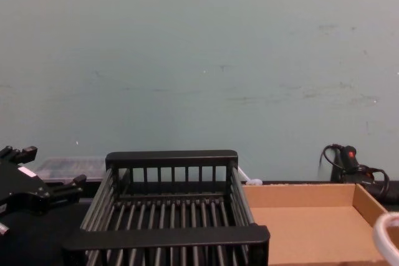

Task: Pick up the white tape and place it into the black box , Pick up the silver tape and place it into the brown box.

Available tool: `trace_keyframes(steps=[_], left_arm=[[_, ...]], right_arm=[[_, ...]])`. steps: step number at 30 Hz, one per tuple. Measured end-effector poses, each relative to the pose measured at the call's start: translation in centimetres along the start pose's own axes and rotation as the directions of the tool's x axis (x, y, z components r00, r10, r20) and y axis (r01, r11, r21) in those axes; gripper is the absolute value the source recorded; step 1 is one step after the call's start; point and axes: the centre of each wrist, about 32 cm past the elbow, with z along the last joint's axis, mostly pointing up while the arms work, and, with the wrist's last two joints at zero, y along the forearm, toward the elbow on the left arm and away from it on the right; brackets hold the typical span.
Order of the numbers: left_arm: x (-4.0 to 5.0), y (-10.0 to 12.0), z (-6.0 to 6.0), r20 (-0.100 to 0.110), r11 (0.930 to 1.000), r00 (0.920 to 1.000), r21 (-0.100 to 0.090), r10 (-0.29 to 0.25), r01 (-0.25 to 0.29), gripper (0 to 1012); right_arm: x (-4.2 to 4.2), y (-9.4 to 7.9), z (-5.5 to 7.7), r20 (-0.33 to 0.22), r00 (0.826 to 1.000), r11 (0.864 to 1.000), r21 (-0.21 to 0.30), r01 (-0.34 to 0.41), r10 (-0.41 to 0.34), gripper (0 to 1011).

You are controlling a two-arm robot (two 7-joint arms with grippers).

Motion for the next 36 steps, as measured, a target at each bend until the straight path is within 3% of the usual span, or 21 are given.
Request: trace_keyframes(steps=[18, 28, 36], left_arm=[[0.00, 0.0, 0.0, 0.000, 1.0000, 1.0000, 0.000, 0.000, 0.000, 1001], [0.00, 0.0, 0.0, 0.000, 1.0000, 1.0000, 0.000, 0.000, 0.000, 1001], [0.00, 0.0, 0.0, 0.000, 1.0000, 1.0000, 0.000, 0.000, 0.000, 1001]], right_arm=[[-0.35, 4.9, 2.5, 0.007, 0.999, 0.999, 0.007, -0.054, 0.054, 80], [-1.43, 8.5, 4.0, 0.070, 0.994, 0.997, 0.020, -0.081, 0.079, 80], [-2.17, 10.6, 4.9, 0.083, 0.992, 0.995, 0.028, -0.099, 0.096, 80]])
